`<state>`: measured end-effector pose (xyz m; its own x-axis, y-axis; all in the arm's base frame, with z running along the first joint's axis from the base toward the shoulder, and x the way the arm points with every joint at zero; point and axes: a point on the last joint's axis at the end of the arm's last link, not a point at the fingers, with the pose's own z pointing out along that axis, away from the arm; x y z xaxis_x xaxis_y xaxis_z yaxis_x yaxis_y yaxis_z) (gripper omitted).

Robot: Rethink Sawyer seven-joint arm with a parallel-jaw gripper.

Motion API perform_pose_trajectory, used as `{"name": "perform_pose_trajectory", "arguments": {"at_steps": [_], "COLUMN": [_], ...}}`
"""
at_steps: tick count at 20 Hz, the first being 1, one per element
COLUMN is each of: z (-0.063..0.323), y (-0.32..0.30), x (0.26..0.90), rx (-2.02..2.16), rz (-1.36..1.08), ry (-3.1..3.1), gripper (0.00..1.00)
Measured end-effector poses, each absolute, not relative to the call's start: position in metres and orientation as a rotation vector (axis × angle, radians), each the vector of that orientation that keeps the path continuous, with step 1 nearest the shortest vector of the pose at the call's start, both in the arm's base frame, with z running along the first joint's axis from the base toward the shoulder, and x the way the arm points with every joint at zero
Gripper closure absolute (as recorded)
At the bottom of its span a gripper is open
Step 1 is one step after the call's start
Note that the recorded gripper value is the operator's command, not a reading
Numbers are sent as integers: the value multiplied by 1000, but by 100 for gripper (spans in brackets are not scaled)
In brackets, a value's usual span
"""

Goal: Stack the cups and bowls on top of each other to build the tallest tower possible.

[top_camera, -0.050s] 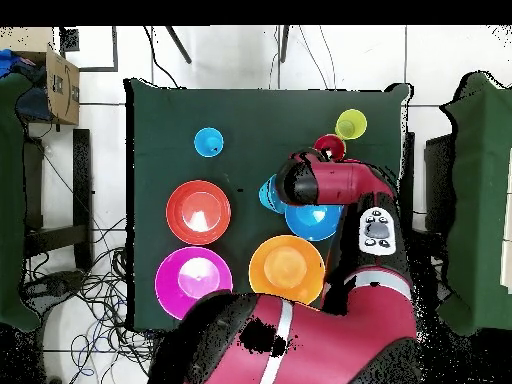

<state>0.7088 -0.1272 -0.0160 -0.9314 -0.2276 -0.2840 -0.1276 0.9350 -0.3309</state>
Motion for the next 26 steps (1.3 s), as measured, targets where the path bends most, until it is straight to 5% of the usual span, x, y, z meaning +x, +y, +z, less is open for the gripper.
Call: {"name": "perform_pose_trajectory", "arguments": {"at_steps": [26], "z": [-24], "y": [-106], "x": [714], "rx": [-169], "rz": [-319], "ry": [2898], "gripper": [100]}}
